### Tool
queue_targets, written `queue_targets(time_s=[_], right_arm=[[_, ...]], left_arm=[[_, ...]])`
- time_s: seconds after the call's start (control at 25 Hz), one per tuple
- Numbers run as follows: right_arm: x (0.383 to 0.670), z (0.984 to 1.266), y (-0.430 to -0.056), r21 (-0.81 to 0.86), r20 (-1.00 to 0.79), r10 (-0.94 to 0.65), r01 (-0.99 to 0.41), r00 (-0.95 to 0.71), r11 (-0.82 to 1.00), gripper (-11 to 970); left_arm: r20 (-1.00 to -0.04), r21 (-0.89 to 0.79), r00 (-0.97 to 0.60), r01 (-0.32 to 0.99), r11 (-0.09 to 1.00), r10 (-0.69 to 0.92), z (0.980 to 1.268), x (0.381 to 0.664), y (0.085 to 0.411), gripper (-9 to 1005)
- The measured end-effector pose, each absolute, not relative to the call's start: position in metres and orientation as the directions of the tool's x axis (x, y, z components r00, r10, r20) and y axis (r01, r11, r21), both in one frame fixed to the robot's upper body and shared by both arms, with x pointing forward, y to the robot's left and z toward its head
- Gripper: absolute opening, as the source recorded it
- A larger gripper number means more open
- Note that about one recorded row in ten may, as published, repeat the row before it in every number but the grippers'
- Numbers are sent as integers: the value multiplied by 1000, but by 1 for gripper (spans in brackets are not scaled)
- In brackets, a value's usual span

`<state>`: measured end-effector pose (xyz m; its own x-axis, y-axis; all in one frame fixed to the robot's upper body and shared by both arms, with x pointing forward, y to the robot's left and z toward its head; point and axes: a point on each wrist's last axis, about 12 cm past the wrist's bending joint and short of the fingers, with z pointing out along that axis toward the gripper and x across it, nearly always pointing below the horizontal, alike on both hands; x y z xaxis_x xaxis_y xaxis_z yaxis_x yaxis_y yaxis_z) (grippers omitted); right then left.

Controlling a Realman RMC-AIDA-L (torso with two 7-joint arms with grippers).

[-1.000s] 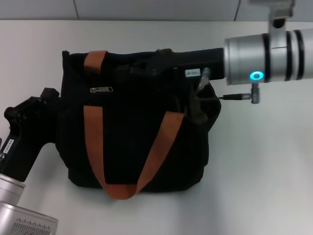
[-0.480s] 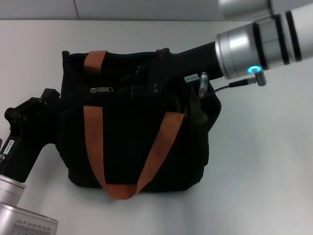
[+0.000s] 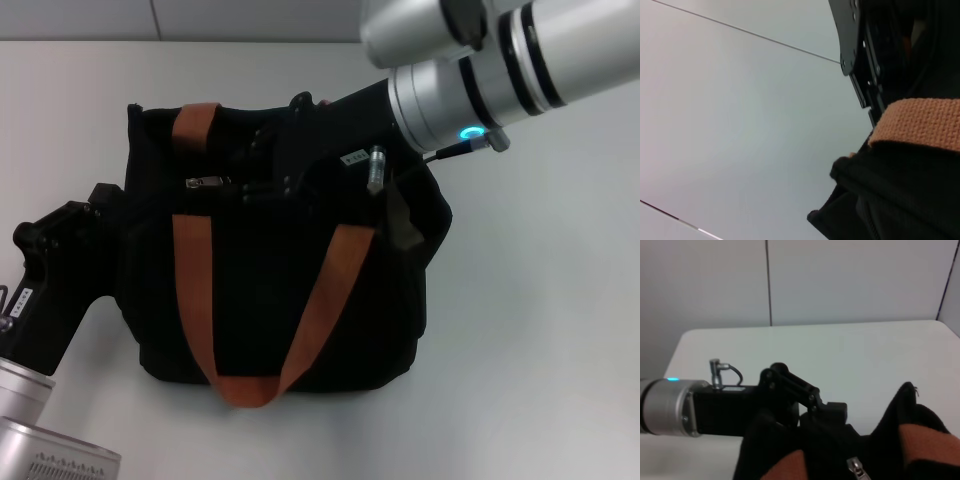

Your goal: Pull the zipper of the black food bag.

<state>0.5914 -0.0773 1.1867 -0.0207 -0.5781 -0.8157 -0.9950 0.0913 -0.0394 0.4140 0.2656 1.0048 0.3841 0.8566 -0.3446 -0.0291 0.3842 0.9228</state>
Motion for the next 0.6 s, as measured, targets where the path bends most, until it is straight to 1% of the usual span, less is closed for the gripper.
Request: queue_targets(time_s=[0.2,0.44,0.6], right_arm=[[593,1186,-72,-72,-807,-590,-993,3,93,318],[587,1184,-58,-108,-783,-619,-993,62,38,314],[585,1186,-55,-114,-779,-622,-993,78,19,308]], left_arm=[[-344,923,386,-29,384,856,1005,414,265,15],[-344,923,393,-26,384,853,1005,413,265,15],[-343,923,398,-28,385,851,1005,413,264,15]])
